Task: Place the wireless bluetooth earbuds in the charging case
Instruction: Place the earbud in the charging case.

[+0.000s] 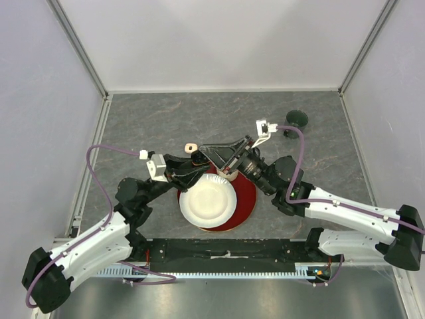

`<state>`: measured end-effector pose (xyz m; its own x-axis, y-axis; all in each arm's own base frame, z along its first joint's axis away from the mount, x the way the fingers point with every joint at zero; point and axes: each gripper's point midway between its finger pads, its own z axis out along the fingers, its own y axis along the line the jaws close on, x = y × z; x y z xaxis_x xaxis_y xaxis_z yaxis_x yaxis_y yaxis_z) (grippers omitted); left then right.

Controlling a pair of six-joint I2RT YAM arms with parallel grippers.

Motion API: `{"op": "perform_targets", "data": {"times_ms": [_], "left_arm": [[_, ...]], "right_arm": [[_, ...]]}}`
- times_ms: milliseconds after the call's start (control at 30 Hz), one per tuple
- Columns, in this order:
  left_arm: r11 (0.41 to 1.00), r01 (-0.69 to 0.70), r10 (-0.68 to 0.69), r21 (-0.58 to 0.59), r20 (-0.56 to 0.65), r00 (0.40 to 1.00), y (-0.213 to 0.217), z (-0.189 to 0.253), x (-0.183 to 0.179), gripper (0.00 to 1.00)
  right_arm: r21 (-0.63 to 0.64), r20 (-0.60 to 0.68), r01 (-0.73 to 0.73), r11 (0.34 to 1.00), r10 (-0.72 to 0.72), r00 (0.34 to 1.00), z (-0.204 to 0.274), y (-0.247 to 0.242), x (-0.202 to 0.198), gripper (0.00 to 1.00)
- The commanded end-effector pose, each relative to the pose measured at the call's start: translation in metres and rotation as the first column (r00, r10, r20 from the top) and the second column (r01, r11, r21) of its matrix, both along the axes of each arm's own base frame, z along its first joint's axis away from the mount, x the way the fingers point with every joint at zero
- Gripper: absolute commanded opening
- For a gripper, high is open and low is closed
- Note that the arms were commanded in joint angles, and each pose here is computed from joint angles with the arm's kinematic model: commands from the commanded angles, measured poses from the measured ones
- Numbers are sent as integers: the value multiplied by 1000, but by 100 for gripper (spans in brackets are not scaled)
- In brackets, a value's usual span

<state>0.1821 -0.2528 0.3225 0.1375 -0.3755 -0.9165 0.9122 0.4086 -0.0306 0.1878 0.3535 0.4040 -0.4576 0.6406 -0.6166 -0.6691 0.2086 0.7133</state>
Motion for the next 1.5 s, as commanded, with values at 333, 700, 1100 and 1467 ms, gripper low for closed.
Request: {"op": "perform_targets", "data": {"times_ms": [333,700,1100,1467], "left_arm": [[998,-41,45,-48,103,994,0,26,3,2],[998,-40,46,-51,115,992,-1,29,1,2],[994,-52,63,-91,122,991,2,40,1,2],[990,-70,86,-125,124,989,6,47,1,2]], "right_arm": [[-123,4,37,992,-36,999,-2,6,2,2],[-157,8,48,986,-47,999,-9,12,5,2],[-194,13,76,978,-75,997,-24,14,7,2],[-226,25,131,965,-129,991,-35,13,9,1]]}}
